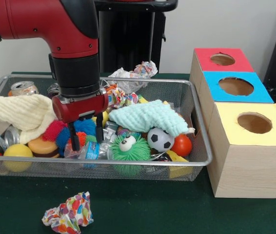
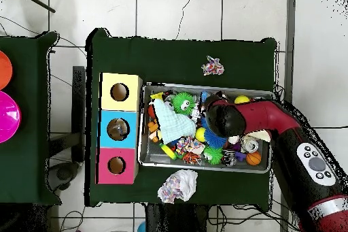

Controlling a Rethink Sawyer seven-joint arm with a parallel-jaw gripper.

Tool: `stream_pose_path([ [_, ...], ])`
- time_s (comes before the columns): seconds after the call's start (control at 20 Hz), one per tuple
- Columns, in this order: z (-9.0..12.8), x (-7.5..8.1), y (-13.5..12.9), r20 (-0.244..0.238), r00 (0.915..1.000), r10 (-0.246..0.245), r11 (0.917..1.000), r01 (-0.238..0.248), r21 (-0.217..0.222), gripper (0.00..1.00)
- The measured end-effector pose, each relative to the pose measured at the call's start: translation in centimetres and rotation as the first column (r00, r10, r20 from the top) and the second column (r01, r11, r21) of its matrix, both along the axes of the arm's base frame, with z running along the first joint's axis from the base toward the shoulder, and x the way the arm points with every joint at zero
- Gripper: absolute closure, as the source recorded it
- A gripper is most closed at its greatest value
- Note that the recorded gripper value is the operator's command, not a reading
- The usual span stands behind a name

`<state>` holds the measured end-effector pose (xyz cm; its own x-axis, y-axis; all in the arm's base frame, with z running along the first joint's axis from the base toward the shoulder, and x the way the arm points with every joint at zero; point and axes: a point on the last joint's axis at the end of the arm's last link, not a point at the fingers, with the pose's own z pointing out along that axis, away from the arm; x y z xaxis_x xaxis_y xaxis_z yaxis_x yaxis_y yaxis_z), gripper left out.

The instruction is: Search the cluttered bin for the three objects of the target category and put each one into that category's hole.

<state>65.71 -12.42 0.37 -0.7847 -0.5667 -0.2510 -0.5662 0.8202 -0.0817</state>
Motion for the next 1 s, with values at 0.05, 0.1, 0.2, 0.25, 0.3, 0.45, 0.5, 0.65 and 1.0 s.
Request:
stream_pose_path([
  [0.05, 0.01, 0.03, 0.03, 0.0, 1.0, 0.0, 1.0, 0.0, 0.0, 0.0],
  [0.1, 0.02, 0.06, 0.05, 0.001, 1.0, 0.0, 1.0, 0.0, 0.0, 0.0],
  [0.2, 0.05, 0.09, 0.08, 0.001, 1.0, -0.001, 1.0, 0.001, 0.002, 0.0],
  [0.25, 0.05, 0.1, 0.07, 0.0, 1.0, -0.002, 1.0, 0.002, 0.002, 0.0],
  [0.3, 0.05, 0.1, 0.07, 0.0, 1.0, -0.003, 1.0, 0.003, 0.003, 0.0],
  [0.45, 0.04, 0.1, 0.1, 0.0, 1.0, -0.004, 1.0, 0.004, 0.004, 0.0],
  [0.5, 0.02, 0.09, 0.09, -0.001, 1.0, -0.004, 1.0, 0.004, 0.005, 0.0],
  [0.65, -0.02, 0.05, 0.0, -0.001, 1.0, -0.006, 1.0, 0.006, 0.005, 0.0],
  [1.0, -0.35, -0.21, -0.39, -0.006, 0.9999, -0.014, 0.9998, 0.014, 0.011, 0.0],
])
